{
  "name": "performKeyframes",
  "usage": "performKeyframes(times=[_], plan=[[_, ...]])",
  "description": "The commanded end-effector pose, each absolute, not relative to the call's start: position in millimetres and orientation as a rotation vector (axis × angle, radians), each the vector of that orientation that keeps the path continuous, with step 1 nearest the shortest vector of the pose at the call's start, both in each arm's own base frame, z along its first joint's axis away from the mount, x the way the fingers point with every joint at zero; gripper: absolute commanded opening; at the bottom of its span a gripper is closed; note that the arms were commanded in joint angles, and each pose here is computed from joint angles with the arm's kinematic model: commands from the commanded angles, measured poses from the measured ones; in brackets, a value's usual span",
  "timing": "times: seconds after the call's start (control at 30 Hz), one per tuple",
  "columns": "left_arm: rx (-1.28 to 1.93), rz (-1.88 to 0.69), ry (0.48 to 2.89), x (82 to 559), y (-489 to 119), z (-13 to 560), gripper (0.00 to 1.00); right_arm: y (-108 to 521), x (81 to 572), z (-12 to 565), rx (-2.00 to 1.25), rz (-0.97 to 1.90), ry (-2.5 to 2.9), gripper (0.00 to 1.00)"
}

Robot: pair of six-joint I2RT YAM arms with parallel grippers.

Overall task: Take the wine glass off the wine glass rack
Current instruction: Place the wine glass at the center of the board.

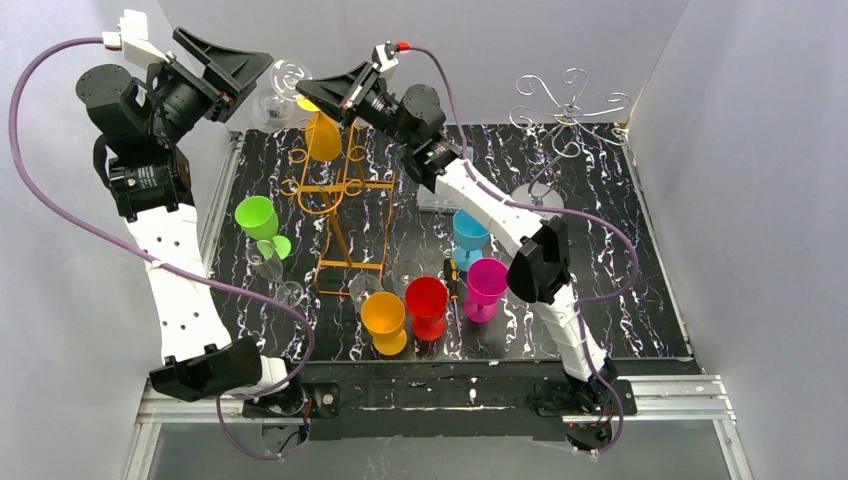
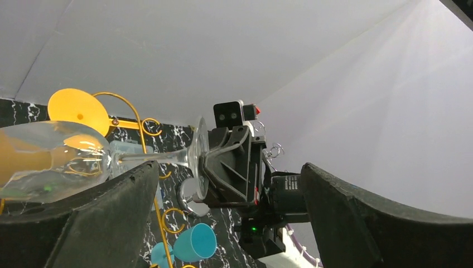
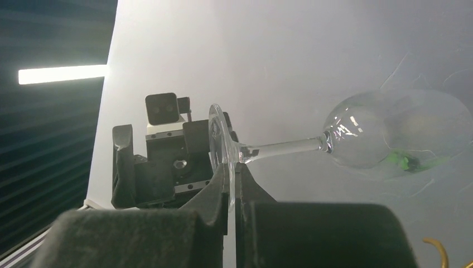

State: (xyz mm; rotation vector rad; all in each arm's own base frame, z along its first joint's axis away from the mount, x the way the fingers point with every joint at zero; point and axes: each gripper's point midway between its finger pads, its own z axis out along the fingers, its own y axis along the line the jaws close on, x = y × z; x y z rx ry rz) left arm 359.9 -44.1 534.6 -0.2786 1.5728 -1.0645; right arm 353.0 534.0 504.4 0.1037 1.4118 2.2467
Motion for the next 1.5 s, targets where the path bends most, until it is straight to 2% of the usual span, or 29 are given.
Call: performKeyframes(times=[0.0,0.37,0.6,0.97,1.27,1.47], plan=[[-0.218,-1.019,1.481,332.4,-50.0,573.5,0.98,466.8,317.9,602.6,-0.037,2.285,1.072,0.01],[-0.166,-0.930,1.448,330.0,-45.8,590.1,0.98,400.6,308.3,646.3,-0.091,2.213,0.969,0.01],[-0.161,-0.983,1.470,337.6,-67.6,586.7,0.98,349.4,299.2,662.2,-0.119,2.123,0.940,0.01],[-0.027,-1.040,1.539,330.2,-156.6,573.0,0.98,230.6,292.7,652.8,-0.066,1.990,0.964,0.01],[0.208,-1.038,1.683,329.7,-264.2,527.5,0.98,140.5,266.3,637.7,-0.059,2.080,0.872,0.01],[0.295,-1.157,1.700,333.3,-305.6,513.2,0.98,106.9,246.1,619.3,-0.076,2.204,0.782,0.01]])
